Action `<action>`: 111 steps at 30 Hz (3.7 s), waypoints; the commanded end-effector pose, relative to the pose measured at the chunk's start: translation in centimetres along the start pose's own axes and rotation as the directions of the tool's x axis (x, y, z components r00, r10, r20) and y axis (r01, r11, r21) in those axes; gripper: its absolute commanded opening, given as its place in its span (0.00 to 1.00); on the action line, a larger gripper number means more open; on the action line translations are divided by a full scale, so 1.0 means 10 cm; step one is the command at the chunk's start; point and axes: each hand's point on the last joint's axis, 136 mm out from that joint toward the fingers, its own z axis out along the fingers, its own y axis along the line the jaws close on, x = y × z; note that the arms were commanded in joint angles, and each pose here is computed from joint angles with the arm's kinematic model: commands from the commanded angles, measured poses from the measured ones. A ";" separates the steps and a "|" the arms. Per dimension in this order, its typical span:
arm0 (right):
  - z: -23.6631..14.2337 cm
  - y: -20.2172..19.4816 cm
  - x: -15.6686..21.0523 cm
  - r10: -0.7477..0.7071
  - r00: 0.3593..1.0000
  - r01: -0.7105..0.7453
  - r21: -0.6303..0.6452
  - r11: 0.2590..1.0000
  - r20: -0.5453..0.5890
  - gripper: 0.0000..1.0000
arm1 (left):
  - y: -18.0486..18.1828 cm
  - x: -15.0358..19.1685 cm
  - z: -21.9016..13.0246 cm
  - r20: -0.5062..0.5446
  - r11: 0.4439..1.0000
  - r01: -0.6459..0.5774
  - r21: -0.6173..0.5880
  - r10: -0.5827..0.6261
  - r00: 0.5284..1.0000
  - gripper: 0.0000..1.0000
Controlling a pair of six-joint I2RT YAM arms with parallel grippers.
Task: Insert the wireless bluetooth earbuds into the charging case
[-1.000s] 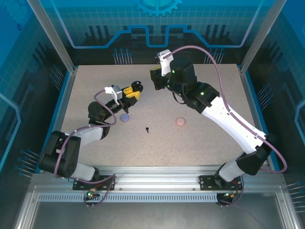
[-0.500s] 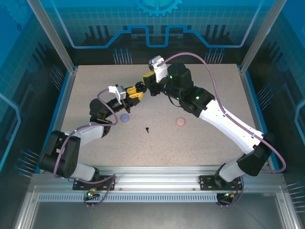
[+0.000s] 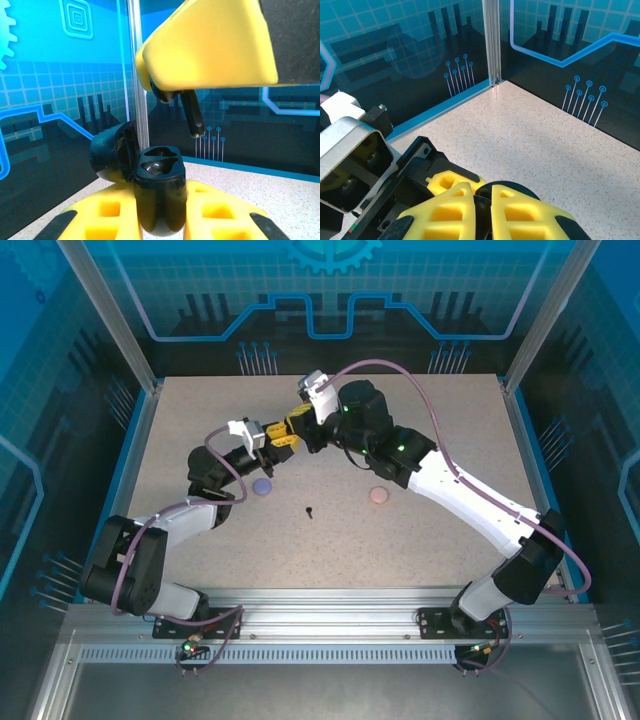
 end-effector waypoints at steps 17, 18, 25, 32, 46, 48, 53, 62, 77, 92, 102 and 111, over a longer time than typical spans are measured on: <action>0.14 -0.09 0.03 0.015 1.000 -0.015 0.024 1.000 0.011 0.10 | -0.14 -0.25 0.04 0.044 0.996 -0.075 0.054 0.073 0.996 0.00; 0.14 -0.10 0.03 0.017 1.000 -0.017 0.025 1.000 0.009 0.10 | -0.14 -0.25 0.04 0.041 0.996 -0.075 0.053 0.073 0.996 0.00; 0.14 -0.16 0.07 0.023 1.000 -0.023 0.045 0.999 0.003 0.09 | -0.16 -0.28 0.04 0.042 0.995 -0.083 0.054 0.081 0.996 0.00; 0.09 -0.18 0.08 0.018 1.000 -0.018 0.052 0.998 0.004 0.08 | -0.16 -0.30 0.04 0.040 0.995 -0.085 0.050 0.084 0.996 0.00; 0.13 0.04 0.36 -0.061 0.994 0.057 -0.051 0.997 -0.086 0.06 | -0.15 -0.35 0.03 0.044 0.995 -0.097 0.039 0.096 0.994 0.00; 0.14 0.07 0.40 -0.074 0.992 0.068 -0.061 0.996 -0.103 0.06 | -0.15 -0.35 0.03 0.044 0.995 -0.097 0.037 0.095 0.994 0.00; 0.16 0.10 0.47 -0.077 0.989 0.069 -0.070 0.995 -0.123 0.06 | -0.15 -0.36 0.03 0.047 0.994 -0.099 0.033 0.098 0.994 0.00; 0.14 0.02 0.41 -0.041 0.994 0.038 -0.032 0.999 -0.100 0.05 | -0.14 -0.37 0.03 0.045 0.995 -0.099 0.030 0.098 0.994 0.00; -0.21 -0.06 -0.29 0.040 0.987 -0.044 0.024 0.999 0.158 0.05 | -0.17 -0.28 0.07 0.025 0.995 -0.086 0.052 0.084 0.996 0.00; -0.12 -0.08 -0.05 0.049 0.993 -0.052 0.024 0.998 0.103 0.04 | -0.18 -0.33 0.06 0.029 0.994 -0.096 0.049 0.095 0.995 0.00; -0.03 -0.14 0.08 0.059 0.996 -0.062 0.032 0.998 0.067 0.04 | -0.20 -0.36 0.06 0.035 0.993 -0.102 0.052 0.100 0.994 0.00; 0.06 -0.12 0.21 0.068 0.997 -0.068 0.017 0.998 0.024 0.03 | -0.20 -0.37 0.06 0.037 0.993 -0.104 0.051 0.102 0.994 0.00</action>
